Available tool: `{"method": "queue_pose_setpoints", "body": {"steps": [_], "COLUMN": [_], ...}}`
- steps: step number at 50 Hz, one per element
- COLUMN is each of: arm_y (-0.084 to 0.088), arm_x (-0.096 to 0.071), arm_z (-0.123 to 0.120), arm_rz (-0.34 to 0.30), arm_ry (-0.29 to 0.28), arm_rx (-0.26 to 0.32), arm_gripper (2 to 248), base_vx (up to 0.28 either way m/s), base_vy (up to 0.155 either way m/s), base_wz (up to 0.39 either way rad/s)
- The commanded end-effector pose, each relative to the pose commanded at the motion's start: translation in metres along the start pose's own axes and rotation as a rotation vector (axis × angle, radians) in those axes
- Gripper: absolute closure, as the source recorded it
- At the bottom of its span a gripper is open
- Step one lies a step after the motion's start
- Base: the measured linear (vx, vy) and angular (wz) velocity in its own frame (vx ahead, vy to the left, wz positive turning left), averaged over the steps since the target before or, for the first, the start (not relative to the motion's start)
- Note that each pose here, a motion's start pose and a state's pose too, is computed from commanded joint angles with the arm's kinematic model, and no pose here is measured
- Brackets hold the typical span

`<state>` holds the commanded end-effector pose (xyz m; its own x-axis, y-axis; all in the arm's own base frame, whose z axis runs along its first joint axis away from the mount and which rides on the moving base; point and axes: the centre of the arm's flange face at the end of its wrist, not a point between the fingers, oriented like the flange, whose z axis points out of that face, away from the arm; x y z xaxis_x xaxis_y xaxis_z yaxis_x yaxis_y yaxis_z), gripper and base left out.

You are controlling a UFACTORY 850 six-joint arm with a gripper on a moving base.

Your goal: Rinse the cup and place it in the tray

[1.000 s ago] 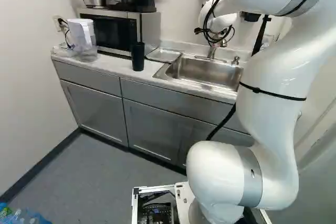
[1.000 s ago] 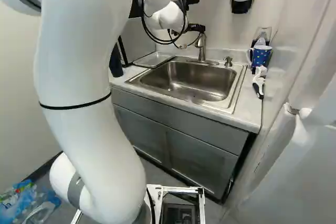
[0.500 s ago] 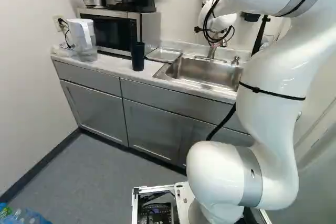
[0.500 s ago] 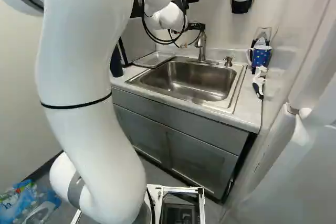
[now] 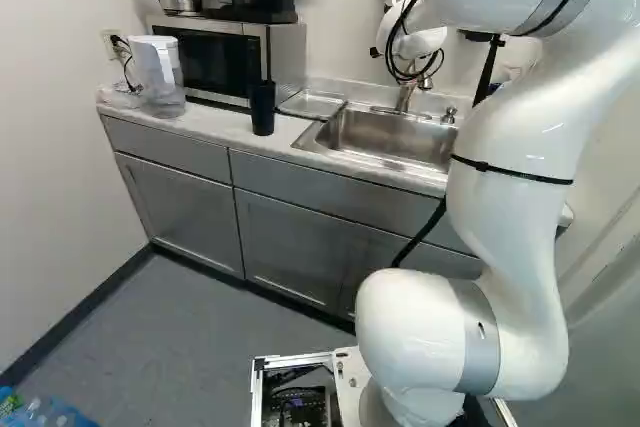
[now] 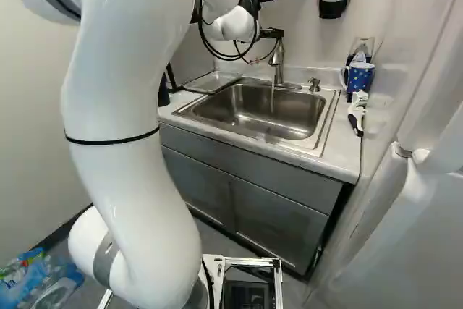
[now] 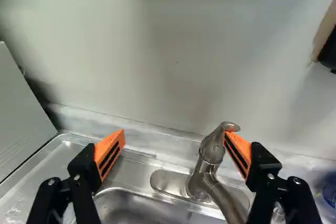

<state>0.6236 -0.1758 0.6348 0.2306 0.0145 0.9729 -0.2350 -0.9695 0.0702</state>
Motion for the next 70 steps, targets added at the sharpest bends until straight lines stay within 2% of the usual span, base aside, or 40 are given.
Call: {"method": "queue_pose_setpoints", "body": {"steps": [22, 50, 57, 70], "arm_y": [-0.003, -0.035, -0.043, -0.057], "arm_x": [0.000, -0.004, -0.008, -0.017], "arm_z": [-0.004, -0.045, -0.055, -0.071], "arm_rz": [-0.001, -0.012, -0.016, -0.026], "arm_ry": [-0.001, -0.012, -0.038, -0.118], "arm_rx": [0.004, 0.055, 0.069, 0.092], "arm_gripper": [3, 3, 3, 3], "base_vx": [0.000, 0.000, 0.000, 0.000], "base_vy": [0.000, 0.000, 0.000, 0.000], "base_wz": [0.000, 0.000, 0.000, 0.000]}}
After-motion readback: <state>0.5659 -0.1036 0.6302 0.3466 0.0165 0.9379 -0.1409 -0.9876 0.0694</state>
